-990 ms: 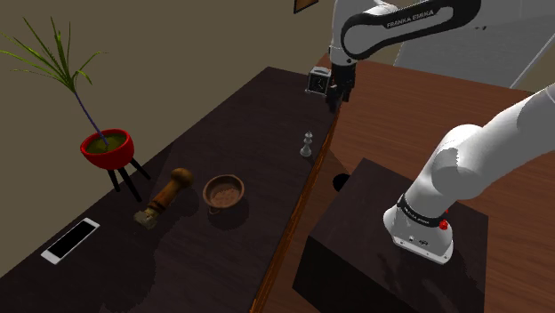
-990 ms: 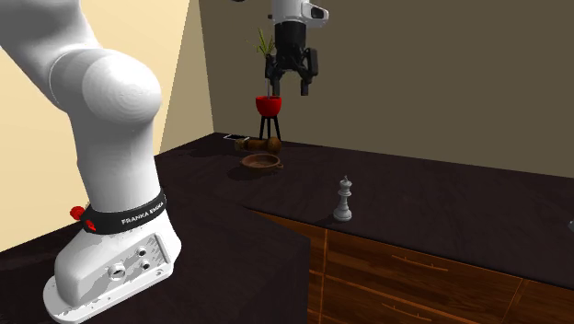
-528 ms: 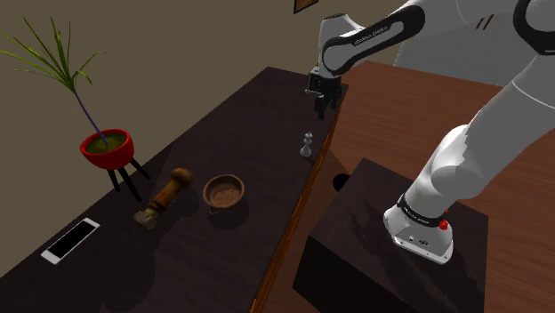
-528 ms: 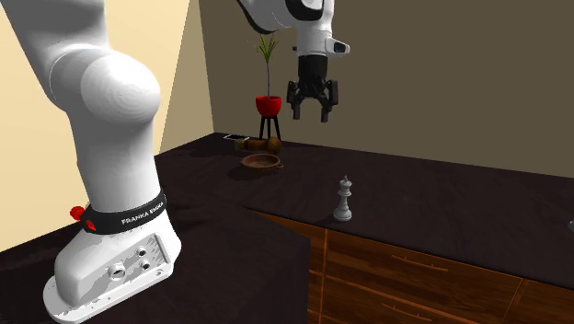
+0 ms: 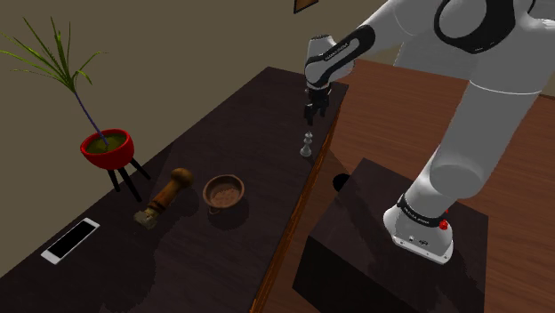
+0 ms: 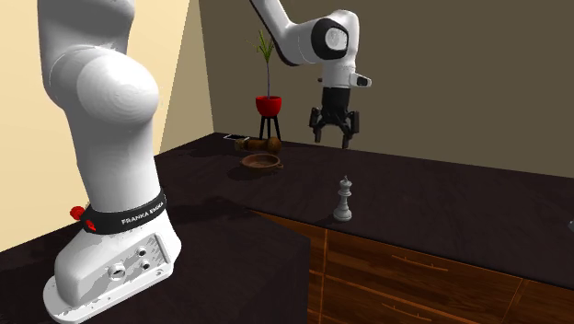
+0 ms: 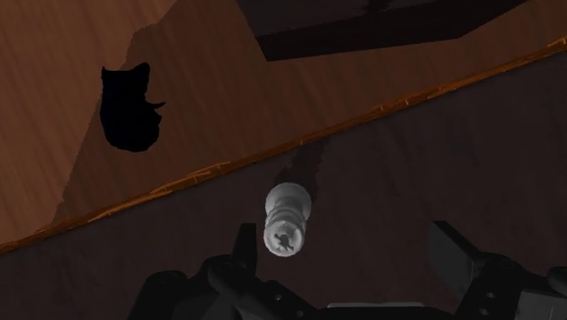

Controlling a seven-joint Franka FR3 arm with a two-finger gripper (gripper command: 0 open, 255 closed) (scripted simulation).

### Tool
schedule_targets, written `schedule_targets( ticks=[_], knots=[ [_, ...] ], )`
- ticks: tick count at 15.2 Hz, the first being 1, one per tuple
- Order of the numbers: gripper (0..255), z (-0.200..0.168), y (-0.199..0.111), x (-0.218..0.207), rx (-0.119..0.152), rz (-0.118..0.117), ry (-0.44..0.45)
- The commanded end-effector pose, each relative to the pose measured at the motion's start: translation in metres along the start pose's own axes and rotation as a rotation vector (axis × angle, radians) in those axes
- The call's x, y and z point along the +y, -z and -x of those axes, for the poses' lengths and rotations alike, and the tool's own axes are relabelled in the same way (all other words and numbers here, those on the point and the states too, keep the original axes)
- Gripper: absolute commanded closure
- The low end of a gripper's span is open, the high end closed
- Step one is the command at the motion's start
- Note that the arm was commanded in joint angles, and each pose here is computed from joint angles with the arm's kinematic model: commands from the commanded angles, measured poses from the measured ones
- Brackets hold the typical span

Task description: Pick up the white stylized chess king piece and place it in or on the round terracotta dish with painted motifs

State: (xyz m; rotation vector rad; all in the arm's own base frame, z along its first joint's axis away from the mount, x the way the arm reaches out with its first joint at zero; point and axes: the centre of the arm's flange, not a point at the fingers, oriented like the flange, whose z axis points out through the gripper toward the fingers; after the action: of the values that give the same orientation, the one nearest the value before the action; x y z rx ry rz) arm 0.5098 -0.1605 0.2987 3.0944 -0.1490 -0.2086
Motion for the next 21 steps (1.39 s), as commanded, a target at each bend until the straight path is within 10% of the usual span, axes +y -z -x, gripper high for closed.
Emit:
schedule_targets(
  ticks=[1, 8, 21],
  knots=[
    [0, -0.018, -0.021, 0.01, -0.002, -0.007, -0.003],
    [0, -0.079, -0.084, 0.037, -0.01, -0.03, -0.015],
    [0, -0.078, -0.124, 0.036, -0.01, -0.03, -0.015]
  ],
)
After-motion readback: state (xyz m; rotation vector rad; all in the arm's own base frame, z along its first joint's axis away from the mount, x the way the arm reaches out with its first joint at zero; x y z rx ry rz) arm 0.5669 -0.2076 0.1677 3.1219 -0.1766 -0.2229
